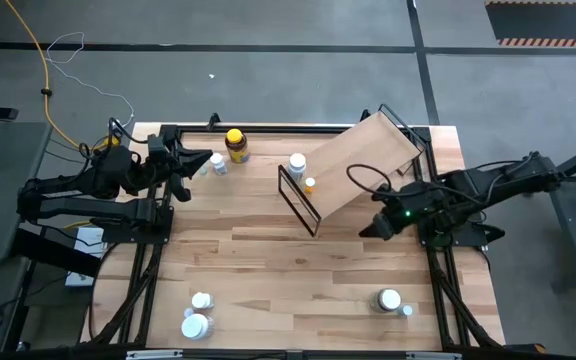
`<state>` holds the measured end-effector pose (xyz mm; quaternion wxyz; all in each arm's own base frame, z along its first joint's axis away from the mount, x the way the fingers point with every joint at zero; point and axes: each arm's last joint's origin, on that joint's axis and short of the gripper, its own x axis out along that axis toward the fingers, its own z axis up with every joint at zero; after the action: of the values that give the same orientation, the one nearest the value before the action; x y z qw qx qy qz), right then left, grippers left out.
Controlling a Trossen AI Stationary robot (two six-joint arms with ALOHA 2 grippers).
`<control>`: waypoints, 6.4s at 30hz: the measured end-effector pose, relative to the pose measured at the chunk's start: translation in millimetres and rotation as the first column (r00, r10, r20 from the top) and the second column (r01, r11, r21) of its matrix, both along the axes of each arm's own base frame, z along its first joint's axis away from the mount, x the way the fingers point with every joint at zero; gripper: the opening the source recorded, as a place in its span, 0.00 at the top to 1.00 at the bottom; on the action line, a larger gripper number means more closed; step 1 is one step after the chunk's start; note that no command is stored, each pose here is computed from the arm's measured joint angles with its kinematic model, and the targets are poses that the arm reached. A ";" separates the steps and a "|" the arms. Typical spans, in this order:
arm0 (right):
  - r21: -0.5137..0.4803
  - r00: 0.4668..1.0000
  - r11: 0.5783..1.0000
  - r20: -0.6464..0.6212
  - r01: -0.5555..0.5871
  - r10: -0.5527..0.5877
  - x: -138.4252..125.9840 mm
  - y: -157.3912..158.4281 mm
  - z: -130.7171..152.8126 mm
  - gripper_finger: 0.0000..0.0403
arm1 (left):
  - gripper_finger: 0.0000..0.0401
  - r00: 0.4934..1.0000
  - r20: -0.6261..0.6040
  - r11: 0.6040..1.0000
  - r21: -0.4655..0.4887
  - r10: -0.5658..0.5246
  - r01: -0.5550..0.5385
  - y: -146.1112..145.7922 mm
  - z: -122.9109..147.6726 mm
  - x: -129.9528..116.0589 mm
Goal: Pick and place medicine bottles onto shelf by color
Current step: Put the transparent pill bottle on the shelf
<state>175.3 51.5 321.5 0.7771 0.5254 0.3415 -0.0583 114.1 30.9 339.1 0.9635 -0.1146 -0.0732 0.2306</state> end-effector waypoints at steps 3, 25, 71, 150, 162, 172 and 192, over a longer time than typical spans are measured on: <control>0.031 0.999 0.999 -0.022 -0.025 0.025 0.2 1.3 -1.3 0.65 | 0.99 1.000 0.001 1.000 -0.001 -0.001 0.001 -0.1 0.1 0.0; 0.221 0.993 0.970 -0.040 -0.101 0.112 0.5 6.3 2.5 0.23 | 0.99 1.000 0.000 1.000 0.001 -0.008 0.008 -0.2 0.1 0.1; -0.062 0.526 0.963 -0.828 0.264 -0.197 33.7 153.8 -49.8 0.23 | 0.99 1.000 -0.015 1.000 0.031 -0.005 0.006 -0.2 0.1 0.1; -0.685 0.949 0.727 -0.195 0.050 -0.249 65.0 -42.5 154.1 0.49 | 0.99 0.999 -0.042 1.000 0.016 0.018 -0.017 2.4 -3.2 9.7; -0.462 0.896 0.887 -0.394 0.000 -0.206 103.0 -114.1 120.4 0.49 | 0.99 0.998 -0.041 0.999 0.013 0.037 -0.036 2.9 -3.2 9.5; -0.388 0.871 0.921 -0.436 0.047 -0.228 113.8 -136.3 107.2 0.49 | 0.99 0.998 -0.043 0.999 0.014 0.047 -0.046 3.1 -3.3 9.3; -0.333 0.823 0.939 -0.507 0.086 -0.255 133.7 -158.6 83.1 0.49 | 0.99 0.998 -0.047 0.999 0.014 0.043 -0.042 3.0 -3.7 9.4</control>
<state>309.0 -107.1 404.6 0.7094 0.3936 0.4859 -0.3252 123.5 33.9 335.4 0.9605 -0.1012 -0.0544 0.2533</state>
